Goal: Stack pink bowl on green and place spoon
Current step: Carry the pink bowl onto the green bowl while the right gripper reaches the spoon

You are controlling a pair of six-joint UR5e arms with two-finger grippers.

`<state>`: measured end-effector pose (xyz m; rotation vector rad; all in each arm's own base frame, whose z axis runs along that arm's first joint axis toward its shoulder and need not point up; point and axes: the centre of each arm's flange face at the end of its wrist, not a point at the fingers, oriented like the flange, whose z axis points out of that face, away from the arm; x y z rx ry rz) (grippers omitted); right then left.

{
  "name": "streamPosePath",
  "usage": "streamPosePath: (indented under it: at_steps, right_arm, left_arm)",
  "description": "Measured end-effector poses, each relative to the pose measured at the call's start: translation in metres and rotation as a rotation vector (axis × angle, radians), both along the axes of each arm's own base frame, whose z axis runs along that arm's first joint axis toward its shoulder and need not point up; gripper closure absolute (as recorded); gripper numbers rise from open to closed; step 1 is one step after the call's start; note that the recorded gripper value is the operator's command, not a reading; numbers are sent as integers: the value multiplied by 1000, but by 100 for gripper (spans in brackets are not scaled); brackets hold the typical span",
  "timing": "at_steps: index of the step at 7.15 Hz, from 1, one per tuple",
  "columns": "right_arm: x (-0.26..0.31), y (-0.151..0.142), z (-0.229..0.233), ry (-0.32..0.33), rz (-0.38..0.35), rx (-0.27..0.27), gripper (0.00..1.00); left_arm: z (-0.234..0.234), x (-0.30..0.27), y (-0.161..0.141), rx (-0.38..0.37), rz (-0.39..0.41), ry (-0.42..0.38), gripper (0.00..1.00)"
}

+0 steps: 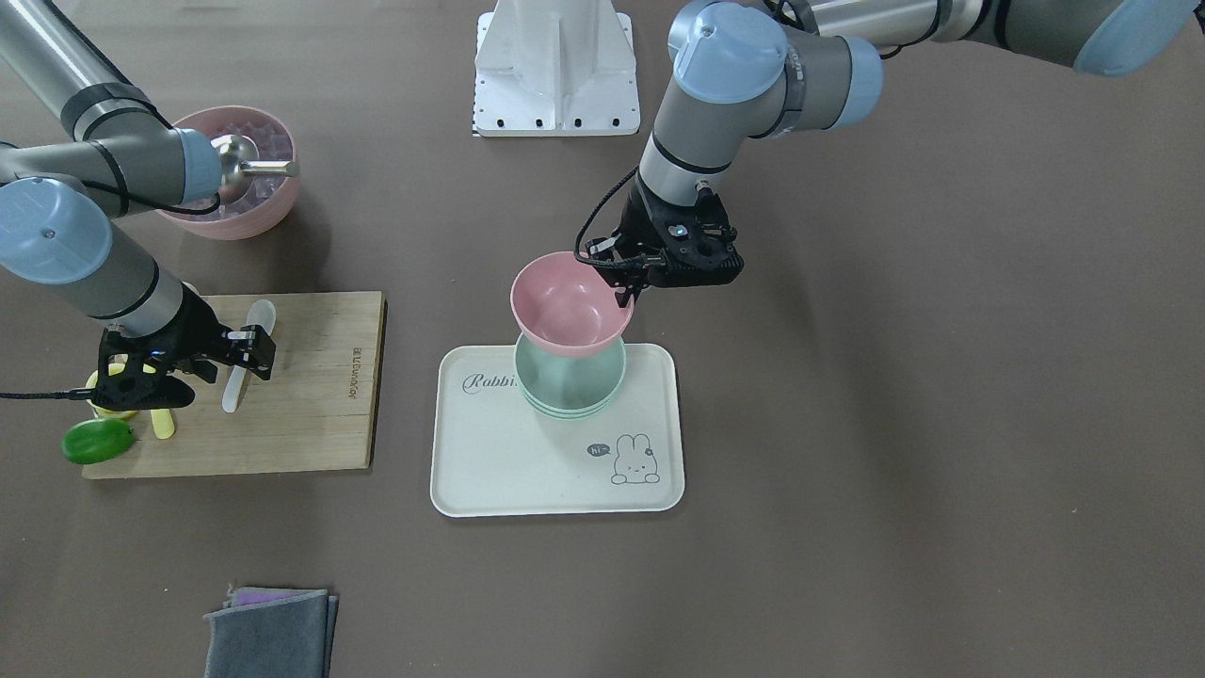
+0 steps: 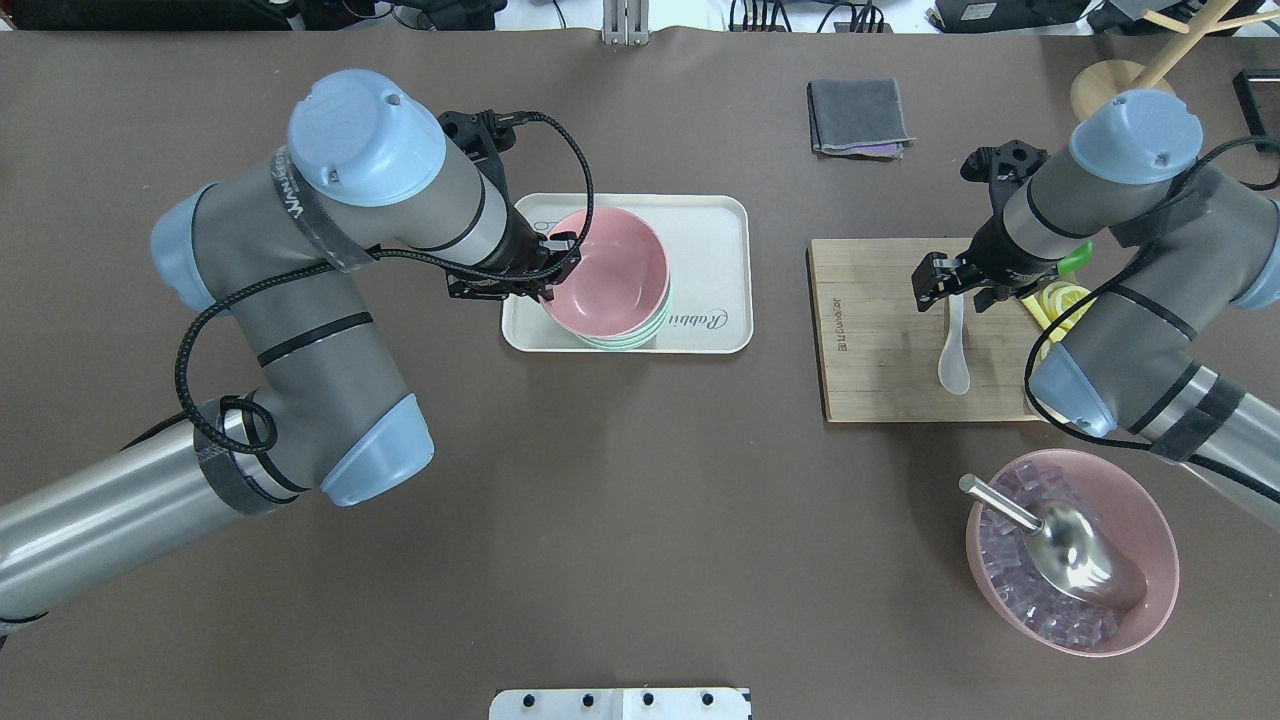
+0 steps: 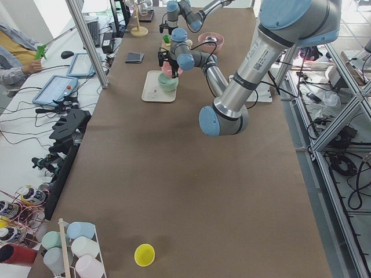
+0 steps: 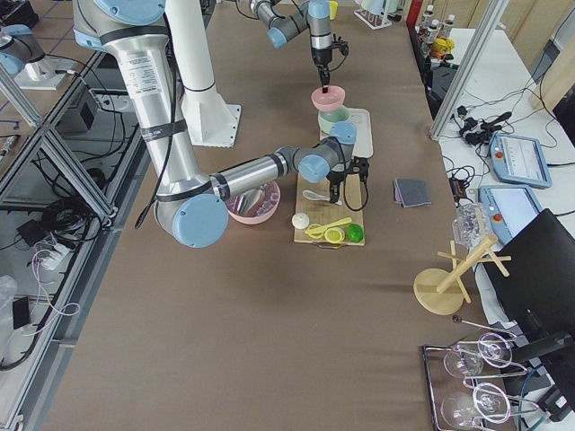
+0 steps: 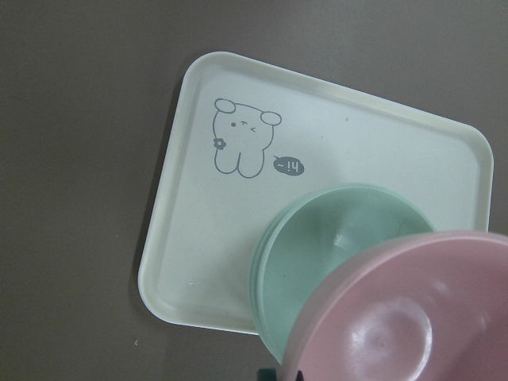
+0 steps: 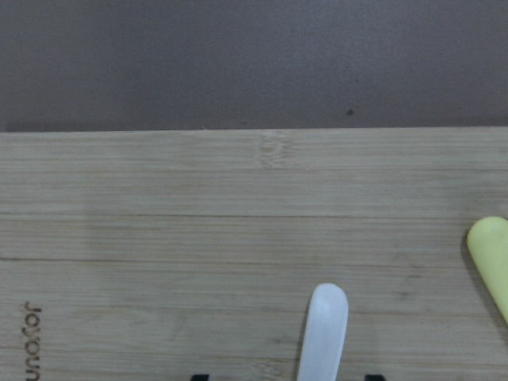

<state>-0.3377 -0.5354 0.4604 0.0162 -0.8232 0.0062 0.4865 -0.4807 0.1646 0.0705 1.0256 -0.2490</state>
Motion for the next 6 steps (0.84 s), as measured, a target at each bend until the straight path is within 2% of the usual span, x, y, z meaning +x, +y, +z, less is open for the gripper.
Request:
streamPosePath:
  at_steps: [1, 3, 4, 6]
  right_arm:
    - [2, 2, 6, 6, 0, -7, 61]
    - [4, 6, 13, 11, -1, -17, 62]
    - [4, 7, 13, 9, -3, -20, 69]
    - [3, 9, 13, 6, -7, -23, 100]
  left_arm:
    - [-1, 3, 1, -1, 0, 0, 100]
    - [-2, 4, 1, -1, 1, 0, 100]
    - [-2, 4, 1, 1, 2, -1, 100]
    - [-2, 10, -5, 3, 4, -9, 100]
